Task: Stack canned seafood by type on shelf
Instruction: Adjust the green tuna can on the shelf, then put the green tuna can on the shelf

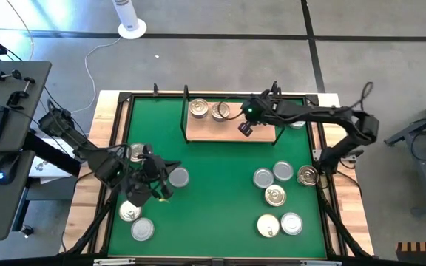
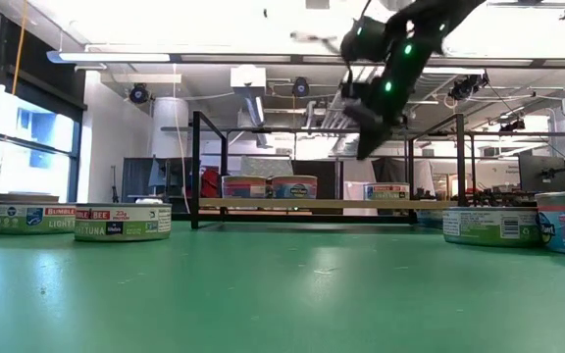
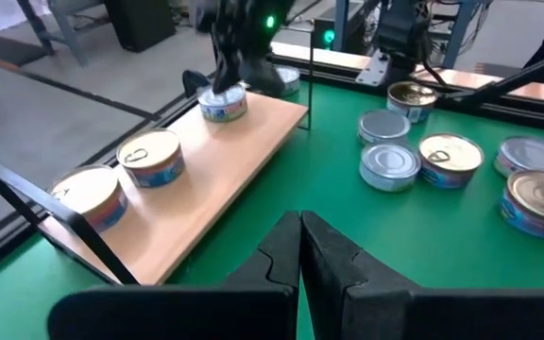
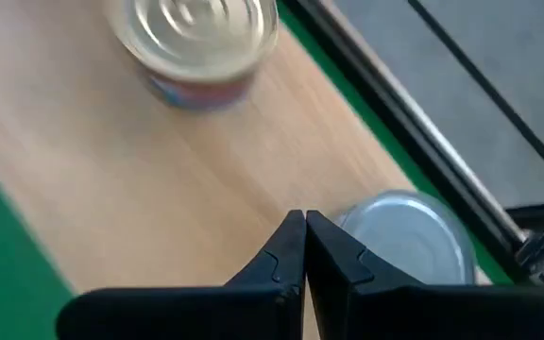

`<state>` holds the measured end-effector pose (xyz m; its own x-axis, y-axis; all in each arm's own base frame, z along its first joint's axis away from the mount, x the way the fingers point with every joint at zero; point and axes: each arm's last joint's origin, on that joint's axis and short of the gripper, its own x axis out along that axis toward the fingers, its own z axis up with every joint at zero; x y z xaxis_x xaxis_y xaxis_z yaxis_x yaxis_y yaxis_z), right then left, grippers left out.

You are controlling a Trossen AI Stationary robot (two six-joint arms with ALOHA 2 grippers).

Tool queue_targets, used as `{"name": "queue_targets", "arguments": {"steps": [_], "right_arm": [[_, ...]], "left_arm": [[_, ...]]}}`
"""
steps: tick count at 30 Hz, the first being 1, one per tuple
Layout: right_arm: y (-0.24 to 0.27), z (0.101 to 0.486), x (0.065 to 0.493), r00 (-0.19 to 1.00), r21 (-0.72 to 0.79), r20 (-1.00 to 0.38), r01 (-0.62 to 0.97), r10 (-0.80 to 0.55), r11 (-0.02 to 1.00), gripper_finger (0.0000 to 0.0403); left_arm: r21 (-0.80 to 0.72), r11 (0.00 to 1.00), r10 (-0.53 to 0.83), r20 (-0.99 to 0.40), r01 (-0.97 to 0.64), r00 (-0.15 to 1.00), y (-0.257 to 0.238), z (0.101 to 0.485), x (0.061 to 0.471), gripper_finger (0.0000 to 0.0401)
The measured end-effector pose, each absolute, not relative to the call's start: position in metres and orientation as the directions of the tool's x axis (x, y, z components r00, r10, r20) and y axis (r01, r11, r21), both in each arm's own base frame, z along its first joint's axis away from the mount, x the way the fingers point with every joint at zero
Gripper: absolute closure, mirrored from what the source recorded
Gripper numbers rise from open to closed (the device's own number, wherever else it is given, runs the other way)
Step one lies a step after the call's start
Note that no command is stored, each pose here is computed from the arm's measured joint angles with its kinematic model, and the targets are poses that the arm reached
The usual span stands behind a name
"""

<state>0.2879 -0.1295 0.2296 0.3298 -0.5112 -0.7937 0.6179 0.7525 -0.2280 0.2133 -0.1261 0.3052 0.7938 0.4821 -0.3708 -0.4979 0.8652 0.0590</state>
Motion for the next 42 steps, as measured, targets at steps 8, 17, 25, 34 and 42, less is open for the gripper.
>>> {"name": "queue_targets", "arguments": {"steps": [8, 17, 25, 34, 42], "right_arm": [[-0.147, 0.195, 0.292, 0.157, -0.355, -0.816, 0.623, -0.556, 0.697, 0.0403], [-0.148, 0.192, 0.287, 0.085, -0.411, -0.815, 0.612, -0.573, 0.675, 0.0403], [-0.148, 0.191, 0.283, 0.034, -0.458, -0.804, 0.601, -0.594, 0.655, 0.0403], [-0.148, 0.193, 0.284, 0.033, -0.506, -0.777, 0.562, -0.628, 0.655, 0.0403], [-0.125, 0.229, 0.290, 0.179, -0.535, -0.669, 0.558, -0.721, 0.635, 0.0403]], "left_arm": [[0.063, 0.869, 0.474, -0.387, -0.491, 0.791, -0.122, 0.305, 0.217, 0.0401], [0.046, 0.872, 0.464, -0.395, -0.487, 0.793, -0.122, 0.305, 0.217, 0.0401], [0.040, 0.874, 0.458, -0.399, -0.484, 0.794, -0.122, 0.305, 0.217, 0.0401], [0.039, 0.875, 0.457, -0.400, -0.483, 0.795, -0.122, 0.305, 0.217, 0.0401], [0.040, 0.875, 0.457, -0.400, -0.483, 0.794, -0.122, 0.305, 0.217, 0.0401]]}}
